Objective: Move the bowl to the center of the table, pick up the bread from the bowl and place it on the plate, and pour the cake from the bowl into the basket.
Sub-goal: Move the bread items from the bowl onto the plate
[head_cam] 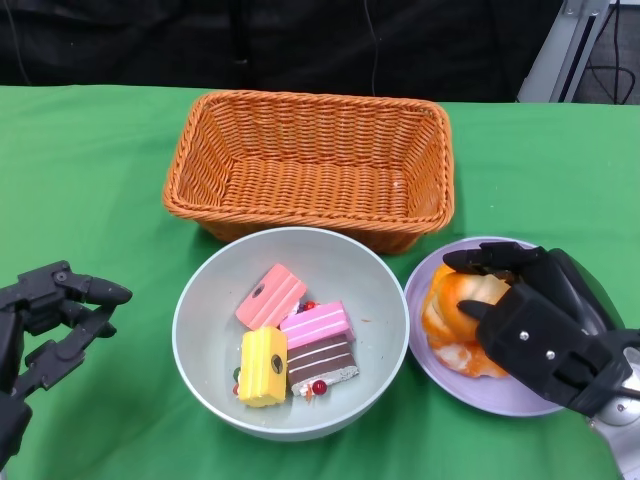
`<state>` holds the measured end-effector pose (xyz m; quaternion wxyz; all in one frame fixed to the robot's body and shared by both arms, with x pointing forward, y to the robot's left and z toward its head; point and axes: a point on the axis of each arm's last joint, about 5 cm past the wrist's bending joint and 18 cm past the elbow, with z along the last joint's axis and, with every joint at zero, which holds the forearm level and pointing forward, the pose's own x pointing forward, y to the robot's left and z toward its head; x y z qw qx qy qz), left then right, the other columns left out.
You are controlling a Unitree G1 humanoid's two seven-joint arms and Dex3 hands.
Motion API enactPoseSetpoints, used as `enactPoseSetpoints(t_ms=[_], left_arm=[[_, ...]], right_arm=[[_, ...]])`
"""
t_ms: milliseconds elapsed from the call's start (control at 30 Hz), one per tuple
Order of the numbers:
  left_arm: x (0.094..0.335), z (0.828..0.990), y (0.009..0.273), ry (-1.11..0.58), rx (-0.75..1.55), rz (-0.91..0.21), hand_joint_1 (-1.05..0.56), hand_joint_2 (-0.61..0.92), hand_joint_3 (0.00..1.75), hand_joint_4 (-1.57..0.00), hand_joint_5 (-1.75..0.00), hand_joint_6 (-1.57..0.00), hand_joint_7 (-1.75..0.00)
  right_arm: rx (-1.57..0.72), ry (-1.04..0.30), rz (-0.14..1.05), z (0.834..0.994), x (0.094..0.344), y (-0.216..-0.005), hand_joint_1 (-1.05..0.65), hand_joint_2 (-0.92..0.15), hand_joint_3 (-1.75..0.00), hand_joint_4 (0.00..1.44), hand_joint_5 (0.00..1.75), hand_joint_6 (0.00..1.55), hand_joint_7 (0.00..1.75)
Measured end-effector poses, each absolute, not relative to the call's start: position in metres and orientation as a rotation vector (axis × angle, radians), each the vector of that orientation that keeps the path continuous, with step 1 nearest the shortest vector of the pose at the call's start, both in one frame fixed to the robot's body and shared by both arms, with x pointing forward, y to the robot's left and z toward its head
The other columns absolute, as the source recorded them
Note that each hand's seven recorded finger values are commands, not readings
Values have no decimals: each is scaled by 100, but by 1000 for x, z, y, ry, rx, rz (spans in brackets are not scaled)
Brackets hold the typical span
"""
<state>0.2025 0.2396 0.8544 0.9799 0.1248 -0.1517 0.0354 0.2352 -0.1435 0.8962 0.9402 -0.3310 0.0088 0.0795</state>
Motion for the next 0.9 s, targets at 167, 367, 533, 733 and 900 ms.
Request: enactPoseSetpoints(t_ms=[167, 367, 533, 733, 900], left_arm=[[202, 854, 240, -305, 248, 66, -6, 92, 26, -87, -117, -96, -70], [203, 855, 240, -305, 248, 66, -6, 92, 27, -87, -117, -97, -70], [203, 855, 240, -305, 247, 66, -6, 92, 27, -87, -117, -97, -70], [203, 855, 240, -304, 249, 65, -8, 92, 26, -87, -117, -96, -71], [203, 855, 240, -305, 251, 63, -6, 92, 26, -86, -116, -96, -71]], right_arm=[[-702, 2, 159, 896, 234, -143, -16, -92, -2, 67, 88, 96, 3], [-883, -122, 146, 890, 229, -139, -24, -91, 0, 63, 111, 99, 1], [-1036, -200, 111, 884, 225, -135, -28, -89, 0, 69, 93, 100, 0], [-1124, -209, 96, 881, 224, -132, -31, -92, -1, 74, 62, 96, 0], [-1156, -190, 84, 882, 225, -131, -34, -92, -2, 76, 35, 91, 0]])
